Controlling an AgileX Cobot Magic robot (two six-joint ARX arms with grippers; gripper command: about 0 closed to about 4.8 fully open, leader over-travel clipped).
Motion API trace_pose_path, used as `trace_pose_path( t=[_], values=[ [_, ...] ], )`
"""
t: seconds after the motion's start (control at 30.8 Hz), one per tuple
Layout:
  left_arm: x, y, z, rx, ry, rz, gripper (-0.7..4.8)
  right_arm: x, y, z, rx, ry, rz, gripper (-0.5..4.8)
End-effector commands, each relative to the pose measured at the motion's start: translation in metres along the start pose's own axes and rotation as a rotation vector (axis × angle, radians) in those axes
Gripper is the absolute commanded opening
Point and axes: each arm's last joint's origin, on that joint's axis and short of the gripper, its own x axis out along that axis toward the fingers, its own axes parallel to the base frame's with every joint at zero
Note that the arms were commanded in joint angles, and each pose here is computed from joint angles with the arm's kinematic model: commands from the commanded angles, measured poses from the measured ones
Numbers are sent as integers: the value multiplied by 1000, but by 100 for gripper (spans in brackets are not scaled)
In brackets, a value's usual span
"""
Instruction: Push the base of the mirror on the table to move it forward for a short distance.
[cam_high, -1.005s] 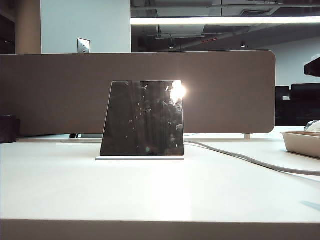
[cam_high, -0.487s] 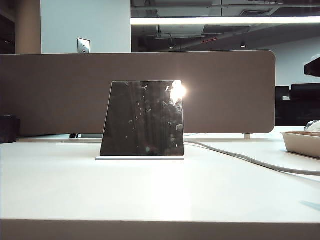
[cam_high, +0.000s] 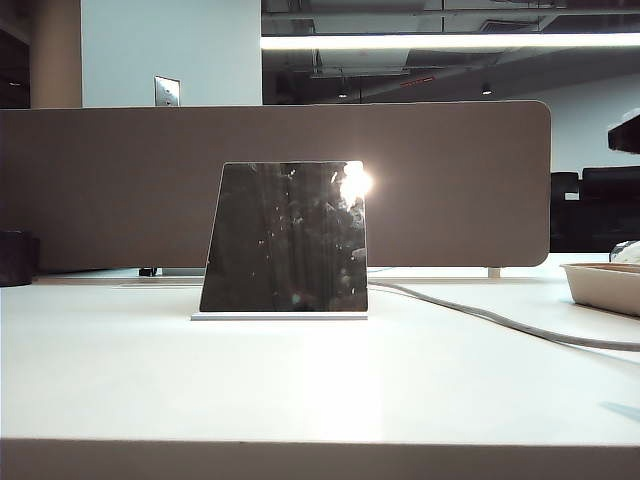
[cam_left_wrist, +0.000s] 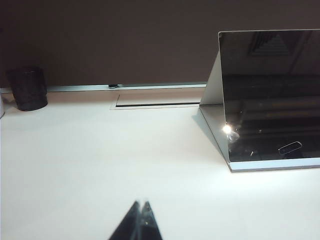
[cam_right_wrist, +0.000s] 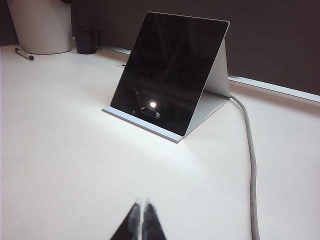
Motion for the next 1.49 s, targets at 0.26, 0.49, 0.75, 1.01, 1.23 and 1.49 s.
trace_pose_path(
  t=[0.26, 0.49, 0.75, 1.01, 1.23, 1.49],
  values=[
    [0, 0, 1, -3, -7, -5, -2, 0, 0, 2, 0, -15, 2, 22],
    [0, 0, 1, -3, -7, -5, -2, 0, 0, 2, 0, -15, 2, 22],
    [0, 0, 1, -3, -7, -5, -2, 0, 0, 2, 0, -15, 2, 22],
    [0, 0, 1, -3, -7, -5, -2, 0, -8, 1, 0, -12, -79, 22],
    [0, 0, 1, -3, -7, -5, -2, -3, -25, 1, 2, -7, -258, 22],
    [0, 0, 1, -3, -7, -5, -2, -12, -48, 0, 4, 0, -508, 22]
  ],
)
